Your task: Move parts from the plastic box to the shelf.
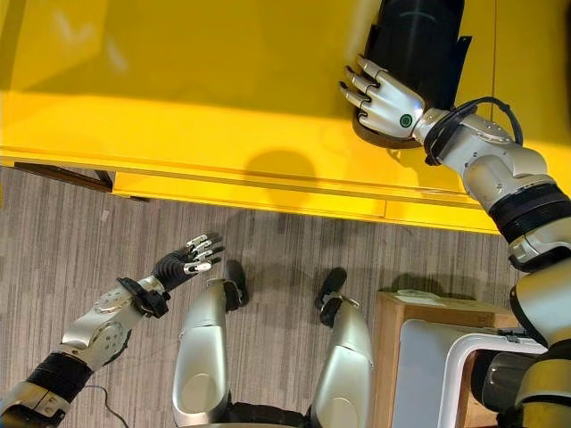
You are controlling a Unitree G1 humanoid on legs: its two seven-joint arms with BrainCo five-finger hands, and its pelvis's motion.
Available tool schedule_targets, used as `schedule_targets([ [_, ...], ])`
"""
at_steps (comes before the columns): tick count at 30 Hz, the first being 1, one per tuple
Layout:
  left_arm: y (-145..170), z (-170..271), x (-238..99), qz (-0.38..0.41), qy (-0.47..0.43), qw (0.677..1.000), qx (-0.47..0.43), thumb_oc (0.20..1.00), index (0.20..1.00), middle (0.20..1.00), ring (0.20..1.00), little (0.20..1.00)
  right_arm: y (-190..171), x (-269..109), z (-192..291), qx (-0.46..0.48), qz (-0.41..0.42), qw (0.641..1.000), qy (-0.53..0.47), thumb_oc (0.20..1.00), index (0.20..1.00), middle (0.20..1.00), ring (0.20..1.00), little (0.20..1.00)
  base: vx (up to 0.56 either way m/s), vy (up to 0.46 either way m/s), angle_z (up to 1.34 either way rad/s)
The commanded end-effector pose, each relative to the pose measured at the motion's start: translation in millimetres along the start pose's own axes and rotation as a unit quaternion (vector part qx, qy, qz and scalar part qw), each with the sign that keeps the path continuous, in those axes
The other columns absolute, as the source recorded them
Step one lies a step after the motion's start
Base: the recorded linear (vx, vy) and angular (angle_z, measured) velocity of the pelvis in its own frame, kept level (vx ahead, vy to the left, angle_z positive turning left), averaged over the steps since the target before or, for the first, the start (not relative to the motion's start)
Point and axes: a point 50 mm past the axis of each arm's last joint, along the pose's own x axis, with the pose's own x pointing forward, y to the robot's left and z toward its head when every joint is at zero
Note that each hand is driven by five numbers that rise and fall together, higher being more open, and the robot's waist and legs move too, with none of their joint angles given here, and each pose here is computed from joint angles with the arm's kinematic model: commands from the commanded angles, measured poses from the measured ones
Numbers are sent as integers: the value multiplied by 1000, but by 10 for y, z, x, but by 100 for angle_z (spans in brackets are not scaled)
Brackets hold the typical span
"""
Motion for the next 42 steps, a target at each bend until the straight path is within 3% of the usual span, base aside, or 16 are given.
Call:
schedule_targets([
  [1, -138, 15, 30, -21, -40, 999, 3, 1000, 1000, 1000, 1000, 1000, 46, -76, 505, 26, 12, 995, -91, 1000, 1000, 1000, 1000, 1000, 0, 0, 0],
  [10, -173, 35, 56, -22, -41, 999, 2, 1000, 1000, 1000, 1000, 1000, 104, -83, 317, -31, 50, 998, -2, 1000, 1000, 1000, 1000, 1000, 0, 0, 0],
  [12, -183, 41, 85, -20, -42, 999, 0, 1000, 1000, 1000, 1000, 1000, 112, -80, 133, -55, 47, 995, 66, 1000, 1000, 1000, 1000, 1000, 0, 0, 0],
  [16, -201, 60, 113, -23, -43, 999, -2, 1000, 1000, 1000, 1000, 1000, 107, -80, -35, -84, 51, 989, 109, 1000, 1000, 1000, 1000, 1000, 0, 0, 0],
  [21, -218, 45, 125, -29, -37, 999, -7, 1000, 1000, 1000, 1000, 1000, 91, -122, -390, -61, 30, 975, 212, 1000, 1000, 1000, 1000, 1000, 0, 0, 0],
  [29, -256, -11, 91, -33, -39, 999, -14, 1000, 1000, 1000, 1000, 1000, -68, -100, -559, -23, -39, 968, 248, 1000, 1000, 1000, 1000, 1000, 12, 27, -4],
  [33, -259, -11, 96, -34, -40, 998, -18, 1000, 1000, 1000, 1000, 1000, -109, -141, -689, 2, -65, 949, 307, 1000, 1000, 1000, 1000, 1000, 0, 0, 0],
  [42, -359, 19, 79, -26, -53, 998, -33, 1000, 1000, 1000, 1000, 1000, -290, -401, -909, 126, -180, 857, 466, 1000, 1000, 1000, 1000, 1000, 3, 39, 0],
])
